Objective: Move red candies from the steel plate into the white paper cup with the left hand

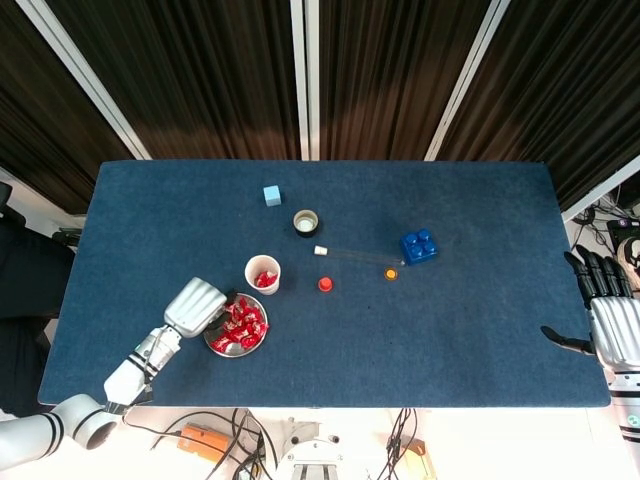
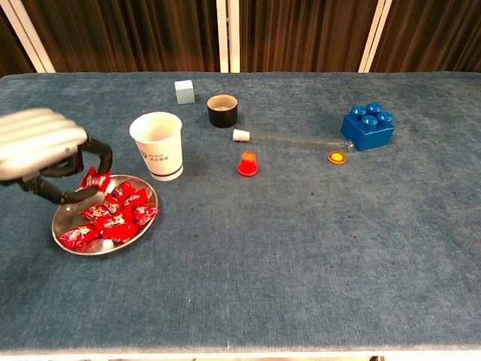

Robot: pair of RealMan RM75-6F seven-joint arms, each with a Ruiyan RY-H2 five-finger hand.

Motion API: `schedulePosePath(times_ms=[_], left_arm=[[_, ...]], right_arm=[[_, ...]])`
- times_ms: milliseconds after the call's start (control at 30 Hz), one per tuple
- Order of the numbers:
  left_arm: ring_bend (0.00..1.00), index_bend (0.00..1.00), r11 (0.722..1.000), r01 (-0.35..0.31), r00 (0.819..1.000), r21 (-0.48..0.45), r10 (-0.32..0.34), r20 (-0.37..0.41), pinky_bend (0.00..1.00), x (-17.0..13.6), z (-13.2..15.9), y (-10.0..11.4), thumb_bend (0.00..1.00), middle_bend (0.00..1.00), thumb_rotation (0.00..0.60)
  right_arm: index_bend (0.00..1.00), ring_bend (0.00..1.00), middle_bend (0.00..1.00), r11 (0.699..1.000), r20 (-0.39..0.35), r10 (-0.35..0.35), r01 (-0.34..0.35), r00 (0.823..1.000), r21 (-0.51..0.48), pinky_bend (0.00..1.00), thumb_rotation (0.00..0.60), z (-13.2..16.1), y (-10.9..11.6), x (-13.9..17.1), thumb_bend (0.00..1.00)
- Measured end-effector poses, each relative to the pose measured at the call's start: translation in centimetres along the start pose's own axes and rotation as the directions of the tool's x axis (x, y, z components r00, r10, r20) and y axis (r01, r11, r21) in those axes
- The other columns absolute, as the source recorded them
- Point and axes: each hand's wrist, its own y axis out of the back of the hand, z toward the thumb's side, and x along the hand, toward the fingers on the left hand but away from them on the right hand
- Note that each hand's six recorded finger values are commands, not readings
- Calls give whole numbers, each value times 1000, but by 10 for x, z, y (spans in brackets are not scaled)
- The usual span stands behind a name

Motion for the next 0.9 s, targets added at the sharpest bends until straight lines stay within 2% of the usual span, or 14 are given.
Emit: schedulePosePath(times_ms=[167,300,467,700,800,900], left_arm=[[901,633,983,-137,990,-125,138,-1,825,7,6,51,426,964,600],[901,633,966,-201,979,-165,206,10,825,24,11,80,424,964,600],[901,628,971,-161,986,-179,167,18,825,48,16,83,419,964,600],[909,617,981,-72,997,-182,71,-12,825,75,15,69,405,970,600],[909,561,985,-43,999,-170,37,-35,825,78,10,63,346,969,600],[909,451,987,-26,998,-158,17,-57,825,77,6,59,230,969,600]], right_arm=[[0,0,0,1000,-2,-2,2,1000,-2,0,600,0,0,0,97],[0,0,0,1000,-1,0,0,1000,-4,0,600,-1,-1,0,98],[0,0,0,1000,0,-1,1,1000,-5,0,600,-2,-1,0,98],[0,0,0,1000,11,1,-1,1000,-7,0,600,-6,-2,1,99],[0,0,0,1000,13,2,-2,1000,-6,0,600,-7,-2,1,98],[0,0,0,1000,10,7,-7,1000,-7,0,600,-6,-3,0,97]])
